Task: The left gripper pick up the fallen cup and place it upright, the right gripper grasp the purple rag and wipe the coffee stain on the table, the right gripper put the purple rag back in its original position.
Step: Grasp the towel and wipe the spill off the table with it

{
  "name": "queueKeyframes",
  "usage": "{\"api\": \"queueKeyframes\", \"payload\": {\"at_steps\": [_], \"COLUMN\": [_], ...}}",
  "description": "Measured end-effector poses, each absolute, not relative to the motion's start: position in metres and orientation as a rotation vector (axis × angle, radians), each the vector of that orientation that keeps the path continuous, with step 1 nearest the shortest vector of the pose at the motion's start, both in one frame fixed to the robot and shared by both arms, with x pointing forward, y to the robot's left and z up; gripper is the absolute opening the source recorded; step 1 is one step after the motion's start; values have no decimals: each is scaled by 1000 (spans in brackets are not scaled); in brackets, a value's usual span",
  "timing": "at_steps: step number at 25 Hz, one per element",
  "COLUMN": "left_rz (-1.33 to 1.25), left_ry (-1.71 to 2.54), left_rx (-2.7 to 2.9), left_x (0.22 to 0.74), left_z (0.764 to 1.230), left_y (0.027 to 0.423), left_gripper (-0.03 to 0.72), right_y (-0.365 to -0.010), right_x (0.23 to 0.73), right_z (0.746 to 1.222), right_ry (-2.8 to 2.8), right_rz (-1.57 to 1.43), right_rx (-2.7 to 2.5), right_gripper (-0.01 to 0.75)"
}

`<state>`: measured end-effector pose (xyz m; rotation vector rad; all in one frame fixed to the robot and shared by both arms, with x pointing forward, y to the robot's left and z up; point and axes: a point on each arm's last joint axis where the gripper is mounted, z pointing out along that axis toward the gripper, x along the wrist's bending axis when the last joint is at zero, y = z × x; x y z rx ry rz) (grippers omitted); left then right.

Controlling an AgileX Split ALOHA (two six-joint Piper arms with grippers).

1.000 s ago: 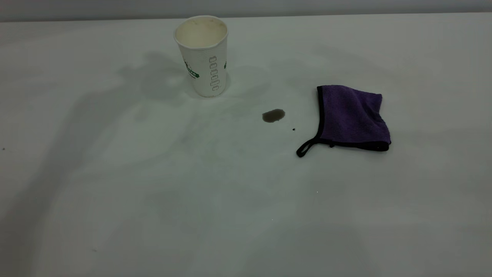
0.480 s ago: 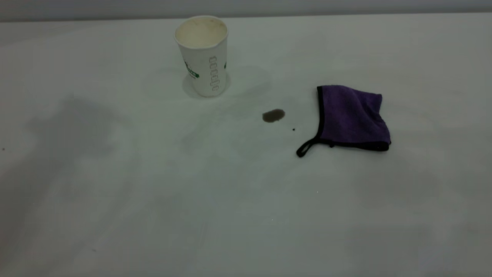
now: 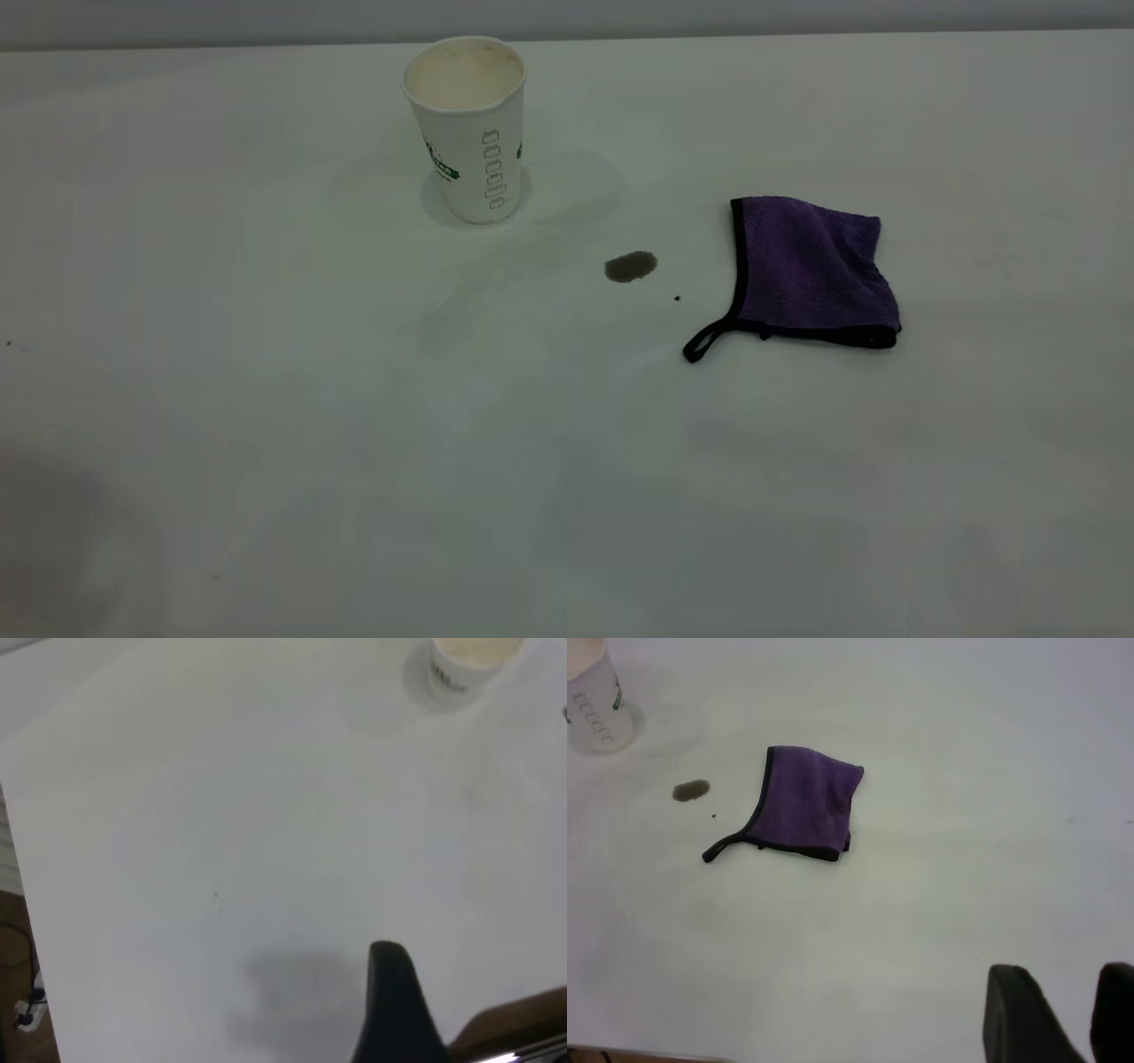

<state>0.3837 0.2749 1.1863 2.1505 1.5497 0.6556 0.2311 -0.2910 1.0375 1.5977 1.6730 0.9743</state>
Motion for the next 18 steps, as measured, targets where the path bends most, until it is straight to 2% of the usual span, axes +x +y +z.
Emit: {"api": "queueKeyframes", "payload": {"at_steps": [12, 18], "left_rz": [542, 698], "left_ry": [1568, 1645], "left_rx": [2074, 1866], "left_x": [281, 244], "left_z": [1094, 1060], "left_y": [291, 300], "left_gripper": [532, 532], "right_y": [-291, -291], "right_x": [231, 231], "right_z": [1038, 1038], "right_ry": [1673, 1673], "right_rz": [974, 974], "right_rx": [1598, 1598], "right_gripper": [238, 238]}}
